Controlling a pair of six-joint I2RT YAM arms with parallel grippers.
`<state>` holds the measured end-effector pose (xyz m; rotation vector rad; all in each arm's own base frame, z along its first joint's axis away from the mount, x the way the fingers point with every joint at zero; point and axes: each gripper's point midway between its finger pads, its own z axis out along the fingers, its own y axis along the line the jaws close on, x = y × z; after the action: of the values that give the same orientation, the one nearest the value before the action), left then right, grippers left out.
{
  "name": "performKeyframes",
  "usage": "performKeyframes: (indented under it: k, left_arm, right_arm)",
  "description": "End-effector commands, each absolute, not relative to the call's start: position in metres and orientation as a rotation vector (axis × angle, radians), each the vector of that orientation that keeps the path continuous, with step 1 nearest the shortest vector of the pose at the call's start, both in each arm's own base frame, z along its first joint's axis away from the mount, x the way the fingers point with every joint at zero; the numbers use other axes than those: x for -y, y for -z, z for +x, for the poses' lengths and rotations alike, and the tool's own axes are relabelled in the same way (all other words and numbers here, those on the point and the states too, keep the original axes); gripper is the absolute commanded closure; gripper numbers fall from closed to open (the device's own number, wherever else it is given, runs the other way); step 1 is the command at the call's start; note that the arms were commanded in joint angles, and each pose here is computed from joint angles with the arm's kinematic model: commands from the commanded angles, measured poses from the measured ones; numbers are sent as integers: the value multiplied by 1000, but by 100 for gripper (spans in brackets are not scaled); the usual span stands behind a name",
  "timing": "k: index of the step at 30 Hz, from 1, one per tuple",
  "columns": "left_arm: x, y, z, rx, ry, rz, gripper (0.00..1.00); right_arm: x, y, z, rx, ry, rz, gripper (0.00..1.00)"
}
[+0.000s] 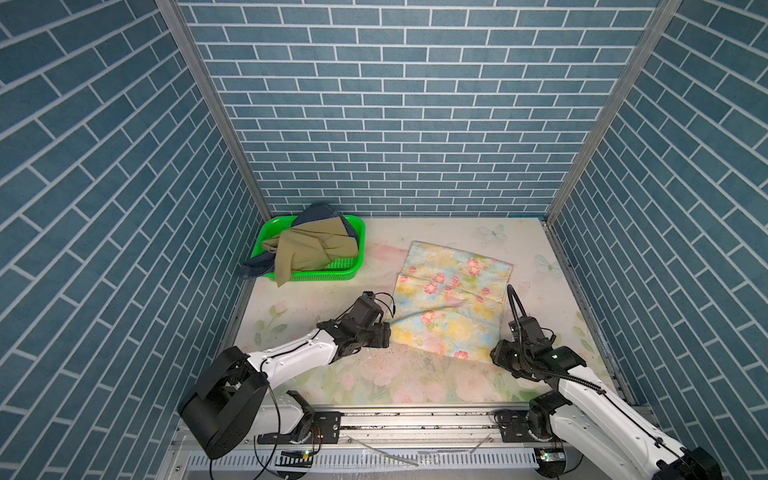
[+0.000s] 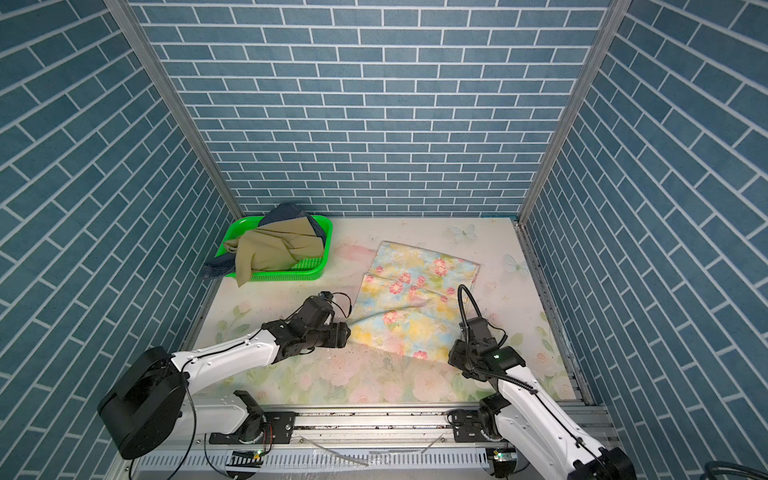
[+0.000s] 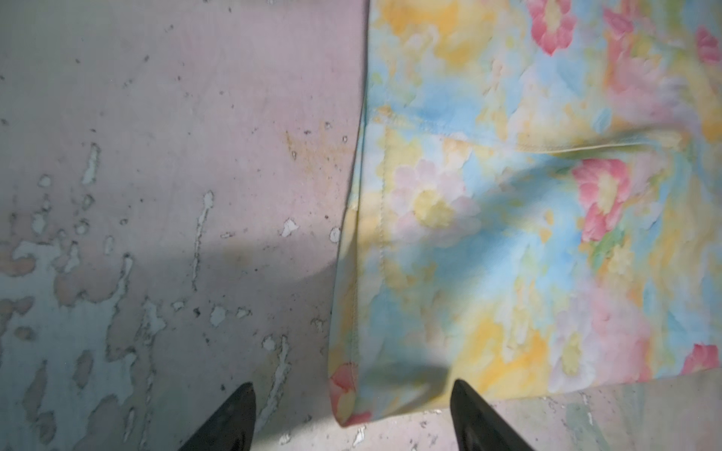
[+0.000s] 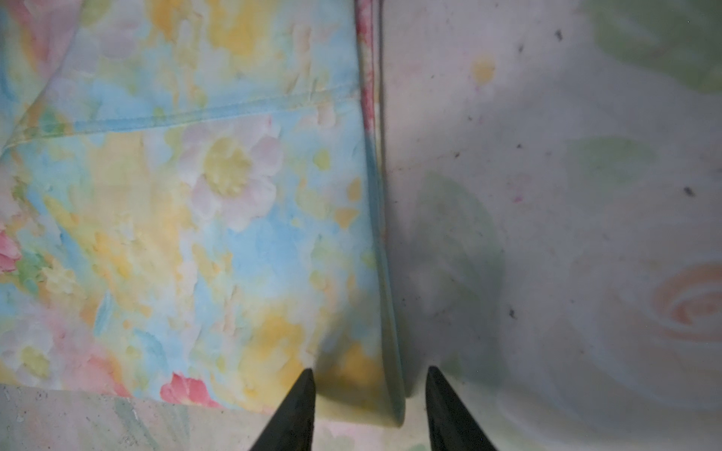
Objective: Fold and stack the skirts
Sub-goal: 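Grasp the floral skirt's nearer corners with the left and right grippers, then lift the nearer edge with both grippers and carry it over the far edge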
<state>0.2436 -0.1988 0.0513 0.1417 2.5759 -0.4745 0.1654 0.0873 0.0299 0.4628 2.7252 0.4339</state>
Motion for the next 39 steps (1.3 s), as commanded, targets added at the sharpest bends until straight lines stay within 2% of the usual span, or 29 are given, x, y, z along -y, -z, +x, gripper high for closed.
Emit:
performKeyframes:
  k: [1,9,13,19,21,24,29,34,39]
  left_arm:
    - [204,-62,252,-2529,488,125,21]
    - [218,-64,260,-2522,550,112,29]
    - [219,-63,262,-2511,568,90,35]
    - [224,-55,261,-2534,591,81,46]
    - [224,-52,260,-2538,594,77,58]
    - [224,-52,261,-2536,597,68,68]
    - [229,-63,268,-2506,610,68,99]
    - [236,-96,279,-2447,613,111,100]
    - [242,-168,295,-2321,604,171,100]
  right_arm:
    - [-89,-21,161,-2731,-455,513,60]
    - [-93,-27,168,-2686,-499,502,91]
    - [-95,-30,171,-2674,-513,496,99]
    - [-97,-31,173,-2664,-522,488,100]
    - [-97,-32,174,-2660,-523,483,100]
    - [-96,-35,174,-2652,-522,480,100]
    - [-93,-46,178,-2619,-503,455,100]
    - [-85,-96,195,-2496,-455,393,100]
    - [-81,-168,214,-2347,-425,318,100]
